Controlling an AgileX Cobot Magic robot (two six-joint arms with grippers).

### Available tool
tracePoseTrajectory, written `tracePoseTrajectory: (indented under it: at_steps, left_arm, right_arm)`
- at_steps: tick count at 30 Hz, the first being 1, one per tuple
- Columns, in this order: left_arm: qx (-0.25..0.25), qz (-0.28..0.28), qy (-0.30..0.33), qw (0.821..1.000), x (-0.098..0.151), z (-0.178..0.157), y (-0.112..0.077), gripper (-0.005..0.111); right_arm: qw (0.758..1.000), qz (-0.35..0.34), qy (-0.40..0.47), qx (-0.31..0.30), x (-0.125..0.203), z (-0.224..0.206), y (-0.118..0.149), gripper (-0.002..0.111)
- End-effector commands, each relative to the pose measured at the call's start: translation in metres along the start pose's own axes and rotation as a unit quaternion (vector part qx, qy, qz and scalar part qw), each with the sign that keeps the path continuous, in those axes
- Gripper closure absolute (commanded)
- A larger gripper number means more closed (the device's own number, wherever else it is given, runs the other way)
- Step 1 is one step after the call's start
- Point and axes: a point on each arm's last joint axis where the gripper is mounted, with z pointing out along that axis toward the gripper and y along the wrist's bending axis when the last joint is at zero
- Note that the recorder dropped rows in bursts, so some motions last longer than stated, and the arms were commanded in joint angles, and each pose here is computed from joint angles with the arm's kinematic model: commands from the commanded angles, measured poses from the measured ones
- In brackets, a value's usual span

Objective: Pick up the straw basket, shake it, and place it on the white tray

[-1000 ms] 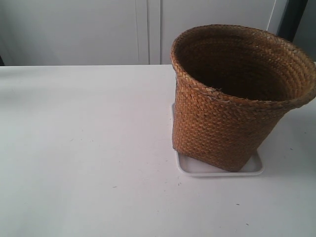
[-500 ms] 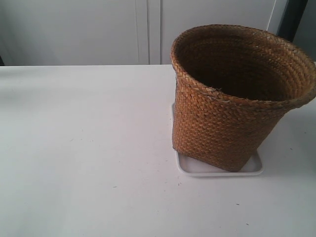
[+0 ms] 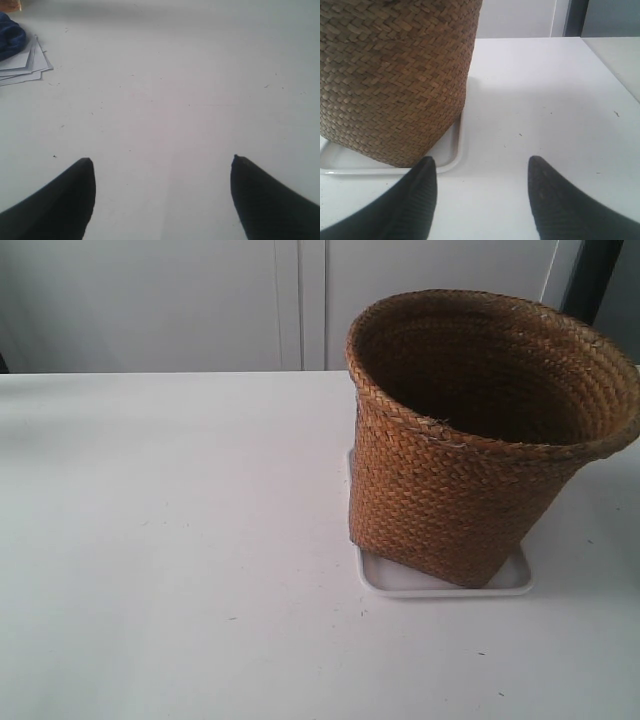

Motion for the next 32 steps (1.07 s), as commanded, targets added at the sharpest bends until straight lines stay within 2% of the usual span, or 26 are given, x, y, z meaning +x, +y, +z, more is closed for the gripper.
tracePoseTrajectory:
  at_steps: [1, 32]
  left_arm:
    - [0.001, -0.005, 0.002, 1.0, 0.0013, 0.0002, -0.0001, 0.03]
    - [0.001, -0.005, 0.002, 1.0, 0.0013, 0.0002, -0.0001, 0.03]
  right_arm:
    - [1.0, 0.003, -0.002, 0.001, 0.0002, -0.0002, -0.0001, 0.056]
    - [1.0, 0.008, -0.002, -0.001, 0.0002, -0.0002, 0.0002, 0.056]
